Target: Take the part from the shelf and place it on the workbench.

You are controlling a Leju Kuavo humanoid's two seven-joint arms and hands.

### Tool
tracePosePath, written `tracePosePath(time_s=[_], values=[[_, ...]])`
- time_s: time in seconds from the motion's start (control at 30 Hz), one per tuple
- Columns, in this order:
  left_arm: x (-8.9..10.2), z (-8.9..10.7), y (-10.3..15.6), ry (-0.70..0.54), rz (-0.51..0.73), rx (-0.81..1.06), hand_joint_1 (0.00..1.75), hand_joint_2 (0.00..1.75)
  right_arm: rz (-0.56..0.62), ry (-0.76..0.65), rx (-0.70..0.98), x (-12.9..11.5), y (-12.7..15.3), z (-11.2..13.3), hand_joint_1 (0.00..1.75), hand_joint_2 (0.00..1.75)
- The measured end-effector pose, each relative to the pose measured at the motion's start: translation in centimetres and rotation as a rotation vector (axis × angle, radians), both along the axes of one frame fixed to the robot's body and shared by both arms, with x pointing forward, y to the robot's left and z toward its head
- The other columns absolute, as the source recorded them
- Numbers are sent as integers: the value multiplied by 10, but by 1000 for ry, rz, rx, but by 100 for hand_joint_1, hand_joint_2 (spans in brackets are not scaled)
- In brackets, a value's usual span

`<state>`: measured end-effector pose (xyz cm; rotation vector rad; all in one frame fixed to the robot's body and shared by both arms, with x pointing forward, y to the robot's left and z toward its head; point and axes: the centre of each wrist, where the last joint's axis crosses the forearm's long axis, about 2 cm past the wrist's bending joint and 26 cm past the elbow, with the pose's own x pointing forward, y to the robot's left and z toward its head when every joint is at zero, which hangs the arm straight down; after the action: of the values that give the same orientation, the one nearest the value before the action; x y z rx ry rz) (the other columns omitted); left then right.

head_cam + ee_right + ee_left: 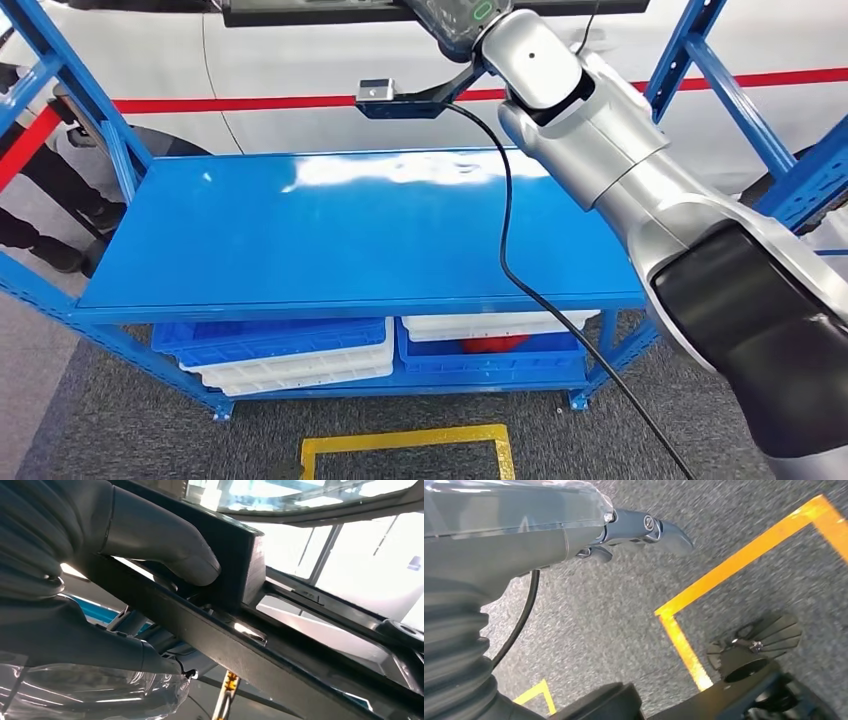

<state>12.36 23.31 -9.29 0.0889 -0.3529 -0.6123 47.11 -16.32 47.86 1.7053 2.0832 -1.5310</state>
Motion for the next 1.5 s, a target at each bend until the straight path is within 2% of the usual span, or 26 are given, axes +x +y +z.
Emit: tracePosePath(time_s=[0.9,1.5], values=[[0,0,0,-6,7,3,0,175,8,17,-16,3,0,-8,175,175],[-3,-1,0,-5,16,-1,0,175,-27,20,-35,4,-1,-16,175,175]])
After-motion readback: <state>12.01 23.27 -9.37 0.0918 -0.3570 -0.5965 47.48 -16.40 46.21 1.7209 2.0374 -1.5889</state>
